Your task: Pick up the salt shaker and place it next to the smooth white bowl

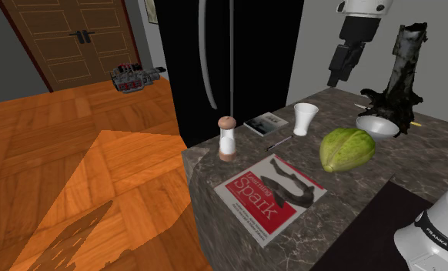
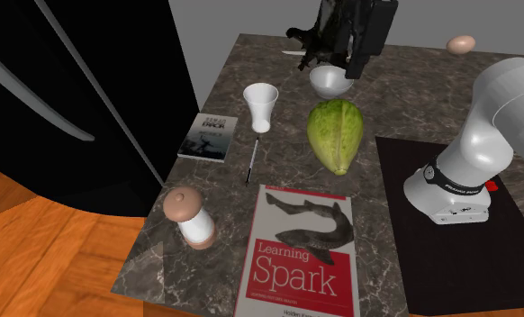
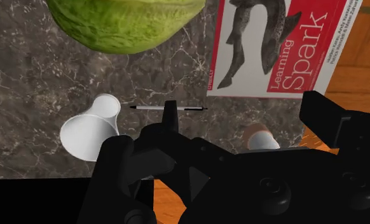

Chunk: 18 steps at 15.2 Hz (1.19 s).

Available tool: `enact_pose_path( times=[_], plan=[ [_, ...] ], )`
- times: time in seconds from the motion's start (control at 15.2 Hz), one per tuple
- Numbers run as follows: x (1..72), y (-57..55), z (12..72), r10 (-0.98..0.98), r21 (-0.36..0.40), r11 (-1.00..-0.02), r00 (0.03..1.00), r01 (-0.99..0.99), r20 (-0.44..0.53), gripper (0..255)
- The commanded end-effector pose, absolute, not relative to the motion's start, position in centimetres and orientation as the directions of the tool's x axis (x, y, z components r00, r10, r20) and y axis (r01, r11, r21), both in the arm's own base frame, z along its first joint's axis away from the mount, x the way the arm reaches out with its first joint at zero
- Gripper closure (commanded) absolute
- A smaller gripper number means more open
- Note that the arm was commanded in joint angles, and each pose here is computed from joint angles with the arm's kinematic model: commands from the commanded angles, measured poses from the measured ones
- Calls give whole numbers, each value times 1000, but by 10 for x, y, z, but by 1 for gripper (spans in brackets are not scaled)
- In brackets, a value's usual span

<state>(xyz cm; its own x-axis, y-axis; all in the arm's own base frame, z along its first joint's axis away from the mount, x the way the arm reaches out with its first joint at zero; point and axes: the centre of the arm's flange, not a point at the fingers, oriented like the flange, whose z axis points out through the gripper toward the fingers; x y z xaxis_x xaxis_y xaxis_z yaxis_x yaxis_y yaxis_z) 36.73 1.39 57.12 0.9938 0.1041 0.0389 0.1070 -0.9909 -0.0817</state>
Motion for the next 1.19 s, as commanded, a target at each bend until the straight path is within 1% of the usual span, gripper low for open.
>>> enact_pose_path(
  times=[0.0,1.12],
  plan=[
    [382,27,559,102,-89,-990,994,106,45,0],
    [538,145,466,93,-145,-984,992,104,85,0]
  ],
)
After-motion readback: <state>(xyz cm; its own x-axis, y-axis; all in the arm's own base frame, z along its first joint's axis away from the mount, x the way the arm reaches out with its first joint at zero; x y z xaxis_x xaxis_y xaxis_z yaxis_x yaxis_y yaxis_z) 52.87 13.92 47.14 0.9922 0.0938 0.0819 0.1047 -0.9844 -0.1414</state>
